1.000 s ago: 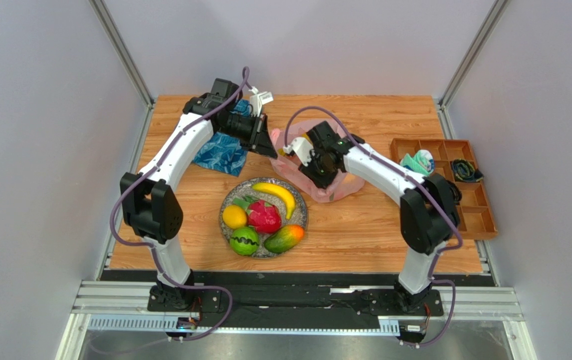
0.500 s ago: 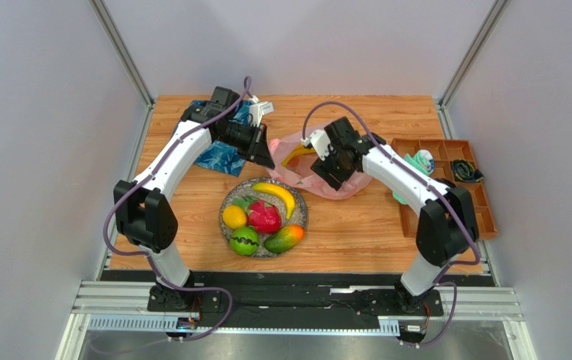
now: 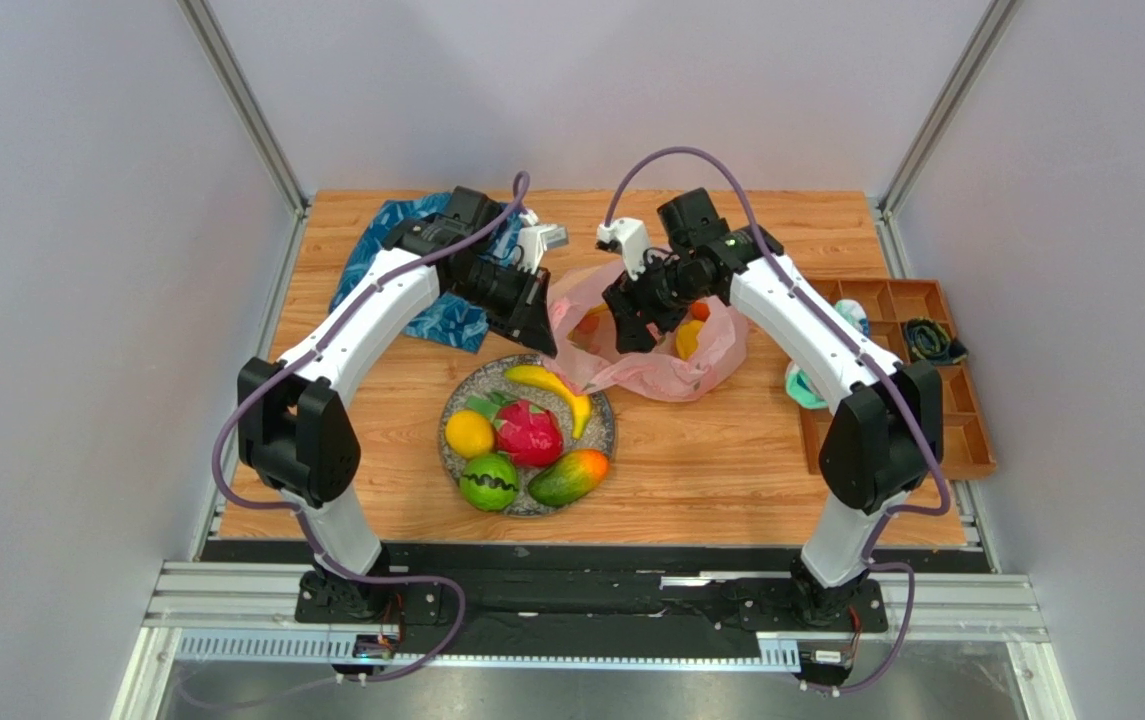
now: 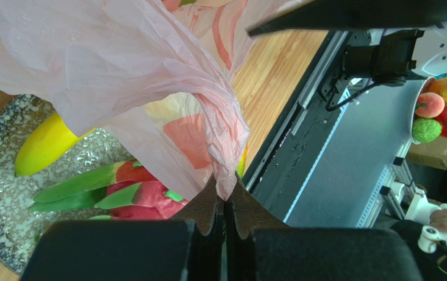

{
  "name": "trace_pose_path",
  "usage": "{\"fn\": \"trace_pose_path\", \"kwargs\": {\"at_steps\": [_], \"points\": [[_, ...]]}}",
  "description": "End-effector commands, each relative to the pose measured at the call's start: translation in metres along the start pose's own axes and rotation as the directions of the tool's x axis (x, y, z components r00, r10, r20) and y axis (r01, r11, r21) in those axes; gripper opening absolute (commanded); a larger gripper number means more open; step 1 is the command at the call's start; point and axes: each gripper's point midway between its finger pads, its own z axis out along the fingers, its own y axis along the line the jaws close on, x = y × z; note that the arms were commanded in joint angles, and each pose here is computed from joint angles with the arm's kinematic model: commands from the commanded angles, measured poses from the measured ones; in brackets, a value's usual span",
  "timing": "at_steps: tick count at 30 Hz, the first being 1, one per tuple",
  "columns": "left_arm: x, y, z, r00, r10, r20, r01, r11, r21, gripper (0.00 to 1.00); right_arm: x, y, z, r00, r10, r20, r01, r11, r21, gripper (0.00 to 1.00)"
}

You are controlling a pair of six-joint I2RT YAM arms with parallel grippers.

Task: Take the fake fruits out of the plastic bag

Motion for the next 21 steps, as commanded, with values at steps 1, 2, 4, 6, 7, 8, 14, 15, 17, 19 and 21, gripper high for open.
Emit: {"fn": "trace_pose_path", "kwargs": {"at_steps": [1,2,4,6,7,8,14,15,17,19,21], "points": [[-0.002,-0.002,0.001,1.0,-0.009,0.003,0.009,1.0,0.02,0.0,0.056,-0.043,0.02,0.986,0.071,-0.153,-0.034,0.972,0.233,0.61],[-0.004,-0.003,0.001,1.0,-0.005,0.007,0.005,1.0,0.022,0.0,0.072,-0.049,0.018,0.976,0.07,-0.204,-0.012,0.962,0.274,0.54],[-0.007,-0.003,0.0,1.0,0.0,0.012,0.0,1.0,0.021,0.0,0.104,-0.052,0.008,0.942,0.096,-0.32,0.013,0.947,0.322,0.49],[-0.009,-0.003,0.0,1.0,0.008,0.018,-0.008,1.0,0.021,0.0,0.13,-0.036,-0.008,0.921,0.061,-0.384,0.063,0.951,0.302,0.46],[-0.01,-0.003,0.0,1.0,0.01,0.02,-0.011,1.0,0.022,0.0,0.136,-0.03,-0.011,0.916,0.016,-0.4,0.111,0.95,0.292,0.45],[-0.011,-0.002,0.001,1.0,0.013,0.021,-0.013,1.0,0.02,0.0,0.147,-0.027,-0.011,0.892,-0.059,-0.448,0.207,0.934,0.29,0.45],[-0.008,0.0,0.007,1.0,0.01,0.007,-0.01,1.0,0.027,0.0,0.14,-0.038,-0.022,0.885,-0.108,-0.454,0.282,0.899,0.336,0.43],[-0.009,-0.001,0.008,1.0,0.011,0.005,-0.012,1.0,0.027,0.0,0.127,-0.043,-0.022,0.895,-0.115,-0.431,0.285,0.891,0.353,0.43],[-0.01,-0.004,0.007,1.0,0.022,0.007,-0.022,0.999,0.03,0.0,0.111,-0.054,-0.015,0.905,-0.122,-0.407,0.287,0.882,0.374,0.51],[-0.011,-0.005,0.007,1.0,0.029,0.006,-0.03,0.999,0.031,0.0,0.095,-0.068,-0.008,0.905,-0.139,-0.402,0.309,0.864,0.398,0.59],[-0.01,-0.005,0.007,0.999,0.033,0.005,-0.033,0.999,0.029,0.0,0.085,-0.083,-0.003,0.899,-0.153,-0.41,0.338,0.839,0.428,0.66]]}}
